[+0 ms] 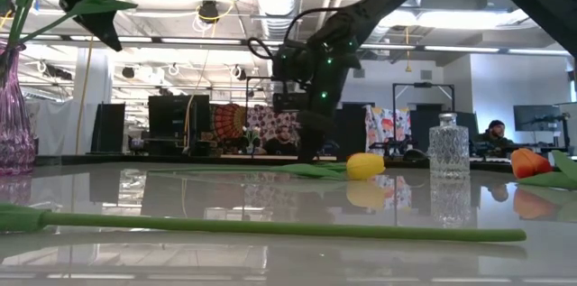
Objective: Sort flowers into vase by color
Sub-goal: Put the top orange tulip into the transparent vase
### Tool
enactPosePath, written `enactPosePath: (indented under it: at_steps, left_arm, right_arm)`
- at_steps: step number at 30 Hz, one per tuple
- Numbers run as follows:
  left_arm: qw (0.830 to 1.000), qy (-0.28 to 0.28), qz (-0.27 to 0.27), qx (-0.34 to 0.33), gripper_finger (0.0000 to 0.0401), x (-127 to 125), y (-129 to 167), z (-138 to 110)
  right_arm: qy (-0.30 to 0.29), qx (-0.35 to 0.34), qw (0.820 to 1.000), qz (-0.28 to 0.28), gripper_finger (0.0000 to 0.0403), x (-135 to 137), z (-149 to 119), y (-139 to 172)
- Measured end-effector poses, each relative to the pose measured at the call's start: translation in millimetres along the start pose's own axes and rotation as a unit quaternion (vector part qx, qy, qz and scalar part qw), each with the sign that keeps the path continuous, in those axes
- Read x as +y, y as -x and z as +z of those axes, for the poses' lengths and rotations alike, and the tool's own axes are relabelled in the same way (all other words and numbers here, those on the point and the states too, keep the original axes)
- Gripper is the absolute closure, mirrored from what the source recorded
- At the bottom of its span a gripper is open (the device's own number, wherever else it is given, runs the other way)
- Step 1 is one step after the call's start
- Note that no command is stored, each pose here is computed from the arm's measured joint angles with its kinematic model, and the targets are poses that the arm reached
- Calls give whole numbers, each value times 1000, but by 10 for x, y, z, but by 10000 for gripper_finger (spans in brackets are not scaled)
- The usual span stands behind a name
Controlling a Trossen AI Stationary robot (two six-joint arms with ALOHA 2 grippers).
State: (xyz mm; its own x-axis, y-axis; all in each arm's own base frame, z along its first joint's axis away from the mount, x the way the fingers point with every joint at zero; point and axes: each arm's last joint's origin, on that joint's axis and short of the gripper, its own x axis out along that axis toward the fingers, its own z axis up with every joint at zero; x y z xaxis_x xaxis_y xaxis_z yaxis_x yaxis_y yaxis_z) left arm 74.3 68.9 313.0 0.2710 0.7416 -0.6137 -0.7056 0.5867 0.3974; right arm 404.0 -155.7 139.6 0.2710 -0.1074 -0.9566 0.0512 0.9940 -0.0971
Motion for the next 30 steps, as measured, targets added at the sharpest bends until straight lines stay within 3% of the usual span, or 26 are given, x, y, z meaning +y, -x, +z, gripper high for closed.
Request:
enactPosePath:
  at_steps: [4,11,16,19,22,26,30]
  left_arm:
    - [1000,-3,-8,8,276,-26,-36,-33]
    - [1000,-2,-4,16,276,-67,-82,-185]
    - [1000,14,11,11,276,-61,-66,-262]
    - [1000,15,10,9,276,-60,-56,-292]
    - [1000,22,6,4,276,-56,-42,-300]
    - [1000,26,7,-3,276,-51,-33,-294]
    - [999,18,12,-37,276,-41,-31,-221]
  right_arm:
    - [4,23,1000,4,386,18,-40,9]
    - [6,53,998,30,386,193,-93,264]
    - [42,-19,999,15,387,387,34,765]
    - [83,-43,995,-32,387,545,68,1033]
    - [130,-53,983,-116,387,698,55,1366]
    - [174,-22,957,-229,387,895,-93,1790]
    - [187,20,941,-280,387,957,-353,2153]
